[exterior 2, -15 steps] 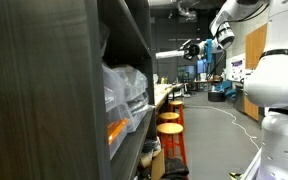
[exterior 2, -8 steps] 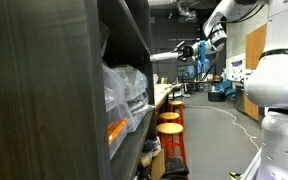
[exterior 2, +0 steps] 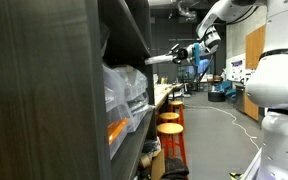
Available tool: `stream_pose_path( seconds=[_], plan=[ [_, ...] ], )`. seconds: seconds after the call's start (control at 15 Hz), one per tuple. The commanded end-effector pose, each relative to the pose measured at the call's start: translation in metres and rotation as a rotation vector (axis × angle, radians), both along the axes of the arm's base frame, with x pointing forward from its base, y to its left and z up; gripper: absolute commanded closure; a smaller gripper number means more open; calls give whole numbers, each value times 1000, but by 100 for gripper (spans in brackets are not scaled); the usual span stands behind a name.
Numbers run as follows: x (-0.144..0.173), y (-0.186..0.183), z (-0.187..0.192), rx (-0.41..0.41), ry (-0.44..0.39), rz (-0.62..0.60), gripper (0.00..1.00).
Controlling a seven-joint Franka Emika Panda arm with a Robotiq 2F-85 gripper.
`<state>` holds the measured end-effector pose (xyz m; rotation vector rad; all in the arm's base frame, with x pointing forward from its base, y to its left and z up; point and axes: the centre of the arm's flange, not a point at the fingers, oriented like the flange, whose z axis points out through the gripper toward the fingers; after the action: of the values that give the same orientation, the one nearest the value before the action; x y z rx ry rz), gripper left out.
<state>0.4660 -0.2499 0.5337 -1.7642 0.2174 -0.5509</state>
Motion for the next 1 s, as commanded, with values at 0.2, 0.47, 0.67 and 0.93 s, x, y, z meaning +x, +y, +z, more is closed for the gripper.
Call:
stream_pose_path(
  seconds=[0.2, 0.47, 0.67, 0.93],
  plan=[
    [15, 8, -15, 30, -11, -1, 93],
    [18, 8, -28, 35, 12, 7, 71],
    [19, 7, -32, 37, 20, 7, 93],
    [34, 14, -48, 87, 50, 37, 93]
  ],
)
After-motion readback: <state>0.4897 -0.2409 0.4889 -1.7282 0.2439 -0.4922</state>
